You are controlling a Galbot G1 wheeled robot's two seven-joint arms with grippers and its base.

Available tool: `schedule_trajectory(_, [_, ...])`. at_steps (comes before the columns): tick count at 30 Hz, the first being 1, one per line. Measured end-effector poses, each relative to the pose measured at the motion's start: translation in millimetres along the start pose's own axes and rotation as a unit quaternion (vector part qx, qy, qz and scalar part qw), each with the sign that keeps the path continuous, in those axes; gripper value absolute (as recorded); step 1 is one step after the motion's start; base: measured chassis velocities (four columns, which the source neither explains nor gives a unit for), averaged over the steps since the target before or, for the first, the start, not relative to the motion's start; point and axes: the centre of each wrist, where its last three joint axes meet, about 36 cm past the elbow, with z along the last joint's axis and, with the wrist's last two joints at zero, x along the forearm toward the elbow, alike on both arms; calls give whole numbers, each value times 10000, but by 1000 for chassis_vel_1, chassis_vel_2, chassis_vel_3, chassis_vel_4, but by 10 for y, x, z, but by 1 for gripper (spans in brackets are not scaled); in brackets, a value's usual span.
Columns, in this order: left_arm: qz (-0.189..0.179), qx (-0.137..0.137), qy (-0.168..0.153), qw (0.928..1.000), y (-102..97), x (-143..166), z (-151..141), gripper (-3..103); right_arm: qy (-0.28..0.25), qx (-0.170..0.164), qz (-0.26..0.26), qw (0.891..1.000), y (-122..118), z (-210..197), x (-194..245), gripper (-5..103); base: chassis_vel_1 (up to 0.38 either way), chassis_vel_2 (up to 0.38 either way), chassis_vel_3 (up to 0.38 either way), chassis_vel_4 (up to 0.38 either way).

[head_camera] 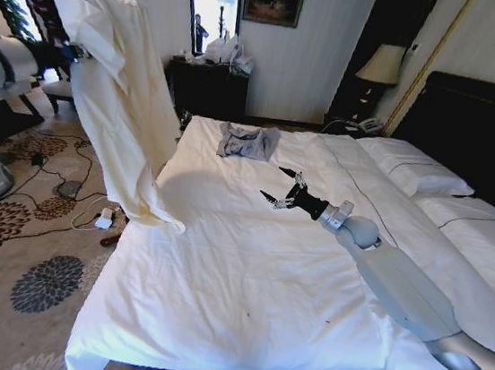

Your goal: Pick up the clothes from the bed and hang them on the clothes hanger.

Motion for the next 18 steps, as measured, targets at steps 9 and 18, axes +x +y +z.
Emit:
schedule_trajectory(9, [-285,116,37,9995,86,-333,-35,18,61,48,38,10000,-31,105,50,100,0,0,0,0])
schedule_trajectory(18, [-241,127,1,9996,7,-553,-129,18,75,62,-1,10000,-30,163,69,100,0,0,0,0])
